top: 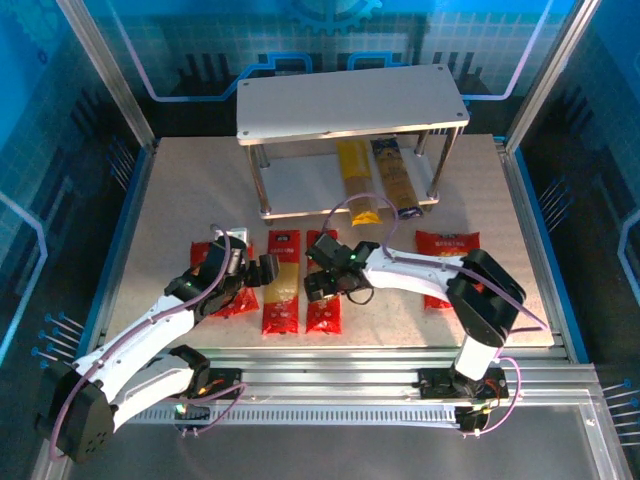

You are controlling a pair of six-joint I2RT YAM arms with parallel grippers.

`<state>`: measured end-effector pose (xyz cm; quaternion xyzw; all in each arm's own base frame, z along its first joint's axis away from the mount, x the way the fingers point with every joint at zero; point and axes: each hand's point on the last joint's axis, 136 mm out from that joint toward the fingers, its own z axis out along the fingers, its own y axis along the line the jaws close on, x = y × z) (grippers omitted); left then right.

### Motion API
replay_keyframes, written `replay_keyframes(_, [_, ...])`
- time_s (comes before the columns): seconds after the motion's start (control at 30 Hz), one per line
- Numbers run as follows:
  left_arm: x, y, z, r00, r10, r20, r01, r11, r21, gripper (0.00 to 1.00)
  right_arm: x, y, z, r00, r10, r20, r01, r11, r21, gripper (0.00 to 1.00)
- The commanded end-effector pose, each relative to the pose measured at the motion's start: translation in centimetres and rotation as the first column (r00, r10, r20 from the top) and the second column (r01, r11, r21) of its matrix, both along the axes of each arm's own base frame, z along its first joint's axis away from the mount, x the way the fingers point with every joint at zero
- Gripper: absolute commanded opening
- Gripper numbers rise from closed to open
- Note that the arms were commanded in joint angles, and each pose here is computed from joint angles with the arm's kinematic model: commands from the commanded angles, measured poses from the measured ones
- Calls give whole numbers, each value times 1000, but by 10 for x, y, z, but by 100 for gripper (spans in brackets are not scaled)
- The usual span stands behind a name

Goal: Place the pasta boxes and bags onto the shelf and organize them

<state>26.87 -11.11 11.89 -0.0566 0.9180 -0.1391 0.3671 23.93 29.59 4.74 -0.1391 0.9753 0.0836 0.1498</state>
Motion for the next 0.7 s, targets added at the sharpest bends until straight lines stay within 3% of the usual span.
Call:
replay_keyframes(0.0, [-1, 2, -1, 1000, 4, -7, -4, 1000, 17, 88, 1, 19, -1, 1000, -11, -21, 11, 1000, 25, 100])
replay_keyframes(0.23, [-1, 2, -2, 1000, 1, -1, -1, 1000, 26, 88, -1, 28, -17, 998, -7, -65, 8, 1000, 20, 100])
replay_keyframes(0.5, [4, 2, 0, 1000, -6, 10, 5, 999, 38, 89, -5, 20, -40, 993, -23, -120, 15, 997, -71, 99])
replay_keyframes(0.67, [4, 2, -2, 1000, -5, 12, 5, 999, 41, 88, -9, 18, -45, 991, -11, -135, 0, 997, -81, 88])
